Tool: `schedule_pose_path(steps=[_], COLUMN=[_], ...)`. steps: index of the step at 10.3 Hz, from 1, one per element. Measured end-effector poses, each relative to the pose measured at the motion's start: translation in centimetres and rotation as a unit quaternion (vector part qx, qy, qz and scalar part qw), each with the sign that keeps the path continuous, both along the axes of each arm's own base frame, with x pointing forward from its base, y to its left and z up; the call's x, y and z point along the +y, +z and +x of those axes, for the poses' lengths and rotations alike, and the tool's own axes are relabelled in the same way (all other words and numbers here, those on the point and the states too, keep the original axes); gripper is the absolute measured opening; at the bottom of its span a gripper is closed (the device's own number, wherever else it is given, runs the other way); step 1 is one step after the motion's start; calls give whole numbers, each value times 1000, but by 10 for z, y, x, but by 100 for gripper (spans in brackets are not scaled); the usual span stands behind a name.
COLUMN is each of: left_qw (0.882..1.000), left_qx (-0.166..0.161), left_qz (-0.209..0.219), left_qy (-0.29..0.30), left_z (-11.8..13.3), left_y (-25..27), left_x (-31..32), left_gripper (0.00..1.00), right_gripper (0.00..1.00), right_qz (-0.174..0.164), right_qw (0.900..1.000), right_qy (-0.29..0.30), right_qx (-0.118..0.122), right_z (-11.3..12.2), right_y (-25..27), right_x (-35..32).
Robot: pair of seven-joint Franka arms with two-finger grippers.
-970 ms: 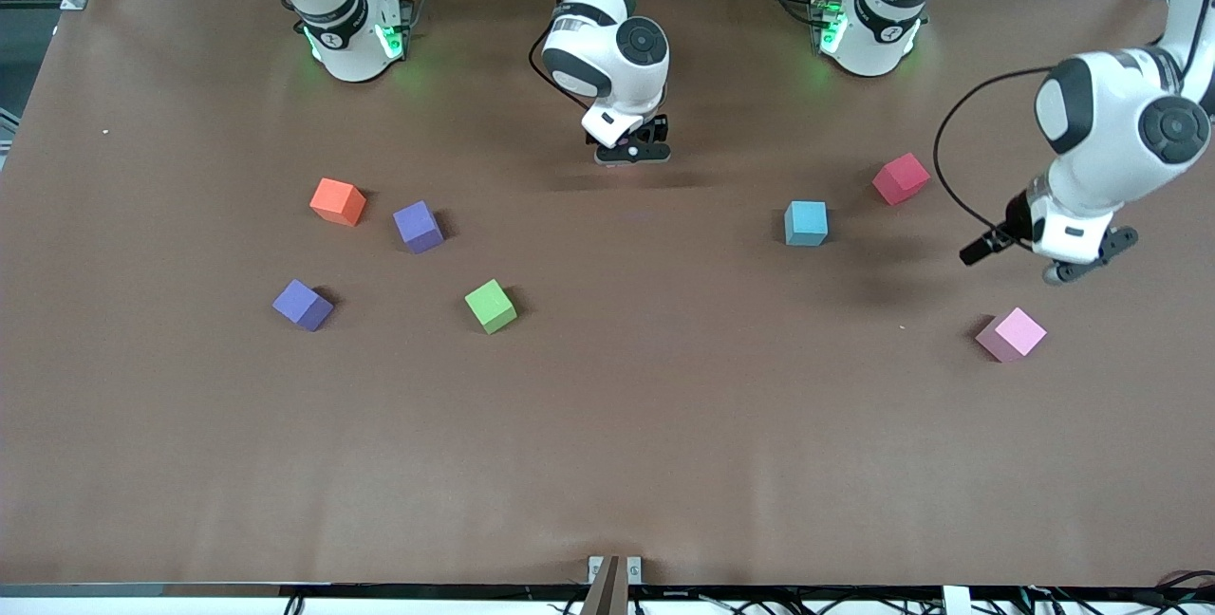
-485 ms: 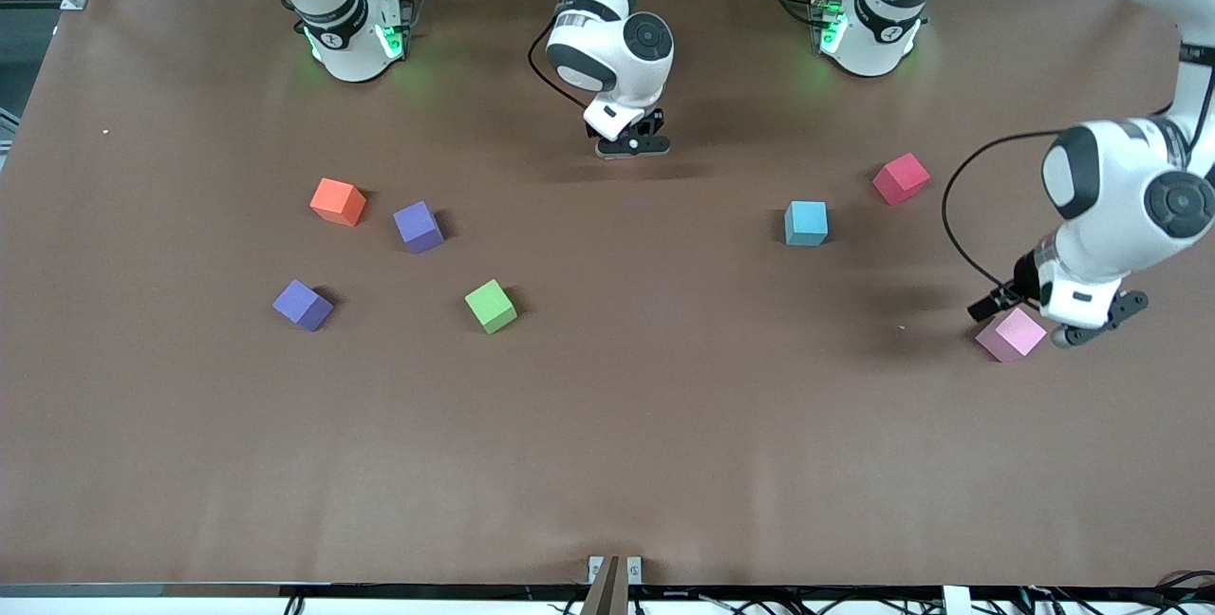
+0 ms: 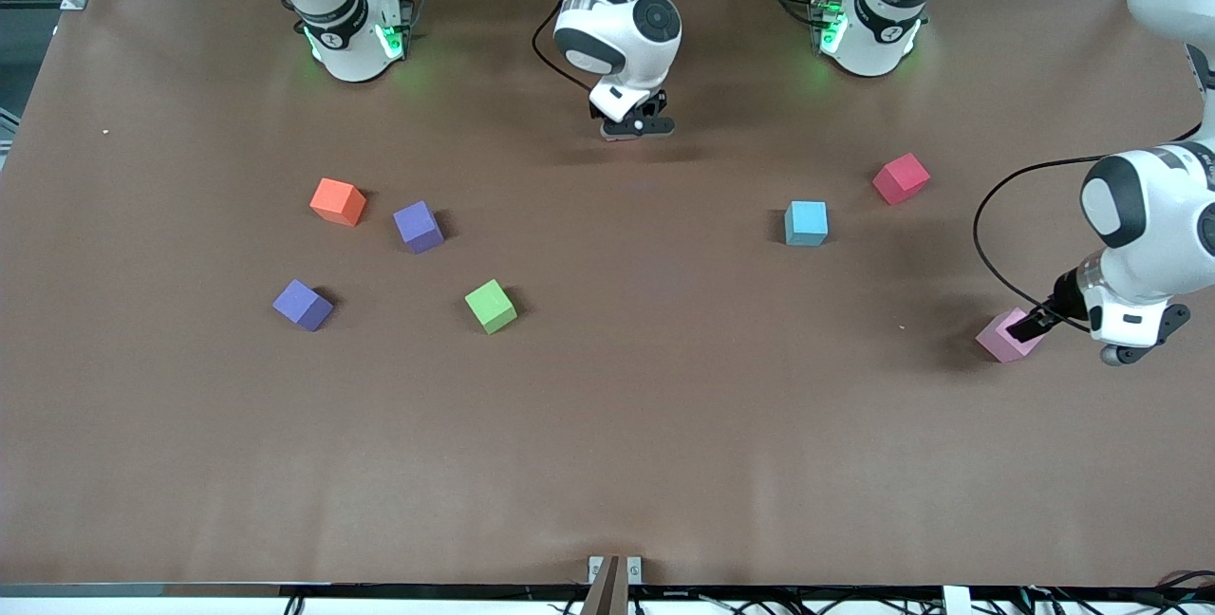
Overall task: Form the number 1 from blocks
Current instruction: 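Grasp the lavender cube with the left gripper while the right gripper hovers, then lift the lavender cube with the left gripper while the right gripper grasps green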
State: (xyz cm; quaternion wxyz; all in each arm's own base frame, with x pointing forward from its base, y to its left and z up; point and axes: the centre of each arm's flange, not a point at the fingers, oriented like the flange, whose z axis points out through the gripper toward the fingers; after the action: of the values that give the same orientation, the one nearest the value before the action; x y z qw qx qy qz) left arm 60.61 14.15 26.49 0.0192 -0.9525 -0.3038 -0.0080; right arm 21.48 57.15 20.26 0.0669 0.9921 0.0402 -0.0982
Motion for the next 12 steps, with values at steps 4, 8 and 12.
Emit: schedule_pose_path(steps=[4,8,12], left_qw=[1000,1000,1000], left_qx=[-2,-9,-5], left_qz=[-4,-4,-6], left_qy=[8,7,12], left_z=[2,10,14], left_y=[-28,-33,-44], left_x=[-3,-2,4], left_gripper=[100,100,100], right_gripper=[60,70,100], right_qz=[9,10,-3], right_qw=[1000,999,997], right_qy=[-22,-41,-71], right_qx=[-1,0,-3], right_z=[-11,8,15], right_y=[-1,-2,1], right_x=[0,-8,-11])
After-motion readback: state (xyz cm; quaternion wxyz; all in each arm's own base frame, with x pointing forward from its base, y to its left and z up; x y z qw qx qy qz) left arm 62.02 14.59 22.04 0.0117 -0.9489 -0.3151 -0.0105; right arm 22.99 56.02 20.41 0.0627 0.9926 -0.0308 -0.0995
